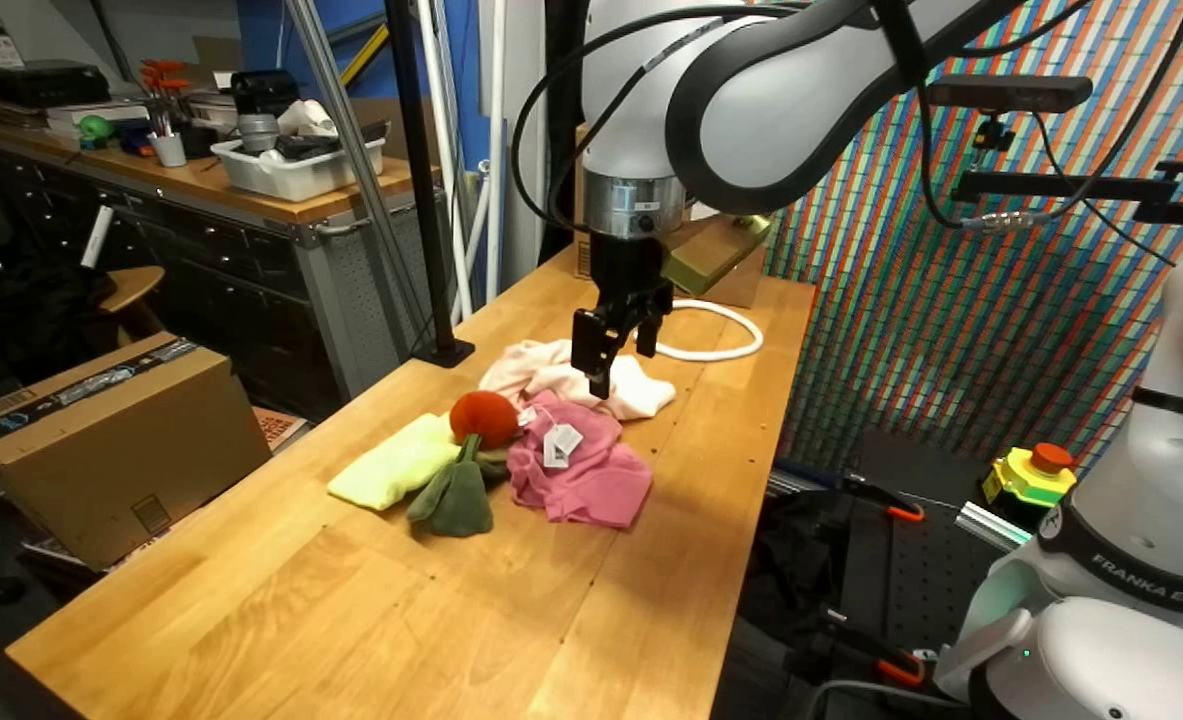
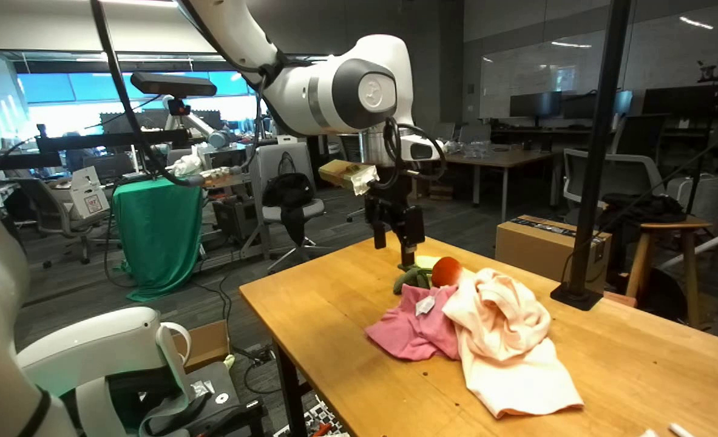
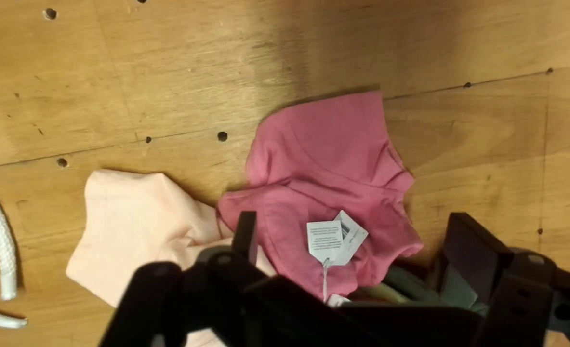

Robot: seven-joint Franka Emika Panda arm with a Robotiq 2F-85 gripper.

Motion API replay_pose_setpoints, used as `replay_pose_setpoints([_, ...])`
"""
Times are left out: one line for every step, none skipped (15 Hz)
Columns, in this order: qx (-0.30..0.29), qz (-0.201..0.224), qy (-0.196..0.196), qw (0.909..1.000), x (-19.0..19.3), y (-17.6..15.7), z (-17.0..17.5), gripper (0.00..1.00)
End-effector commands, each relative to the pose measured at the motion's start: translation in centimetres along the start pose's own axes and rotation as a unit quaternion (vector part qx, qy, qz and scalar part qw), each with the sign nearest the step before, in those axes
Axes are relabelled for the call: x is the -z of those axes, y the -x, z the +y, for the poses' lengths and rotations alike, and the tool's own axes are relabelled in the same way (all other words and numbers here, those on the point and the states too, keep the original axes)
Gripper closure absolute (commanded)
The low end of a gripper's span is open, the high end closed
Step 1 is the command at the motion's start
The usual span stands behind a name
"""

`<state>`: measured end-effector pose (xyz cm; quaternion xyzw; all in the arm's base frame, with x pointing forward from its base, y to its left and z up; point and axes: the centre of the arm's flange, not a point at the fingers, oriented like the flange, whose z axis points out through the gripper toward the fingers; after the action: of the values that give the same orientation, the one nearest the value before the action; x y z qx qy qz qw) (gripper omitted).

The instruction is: Spread the pile - put the white string on the right, the plush toy on the left and spread the cloths to the sides

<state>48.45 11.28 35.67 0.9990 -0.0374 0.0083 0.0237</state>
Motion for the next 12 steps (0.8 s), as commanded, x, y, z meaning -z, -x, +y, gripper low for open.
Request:
replay_pose_setpoints([0.046, 0.001, 0.013, 0.9989, -0.3, -1.9, -1.9, 0.0])
replay_pose_setpoints([0.053, 0.001, 0.018, 0.9984, -0.6, -2.4, -2.4, 0.0])
replay_pose_setpoints([0.058, 0.003, 0.026, 0.998, -1.0, -2.9, -2.8, 0.0])
replay_pose_setpoints([0.063, 0.007, 0.031, 0.9975, -1.3, -3.5, -3.1, 0.0])
replay_pose_setpoints([0.071, 0.011, 0.037, 0.9968, -1.6, -4.2, -3.5, 0.0])
replay_pose_setpoints([0.076, 0.015, 0.044, 0.996, -1.9, -4.8, -3.8, 0.0])
replay_pose_setpoints([0.082, 0.02, 0.049, 0.9952, -2.2, -5.5, -4.1, 0.0])
replay_pose_setpoints([0.086, 0.025, 0.054, 0.9945, -2.5, -6.3, -4.5, 0.0])
replay_pose_setpoints([0.091, 0.028, 0.059, 0.9937, -2.8, -7.1, -4.8, 0.0])
replay_pose_setpoints([0.095, 0.03, 0.066, 0.9928, -3.1, -7.9, -5.1, 0.0])
replay_pose_setpoints([0.099, 0.032, 0.072, 0.9919, -3.4, -8.8, -5.5, 0.0])
replay_pose_setpoints([0.102, 0.035, 0.079, 0.9911, -3.7, -9.5, -5.7, 0.0])
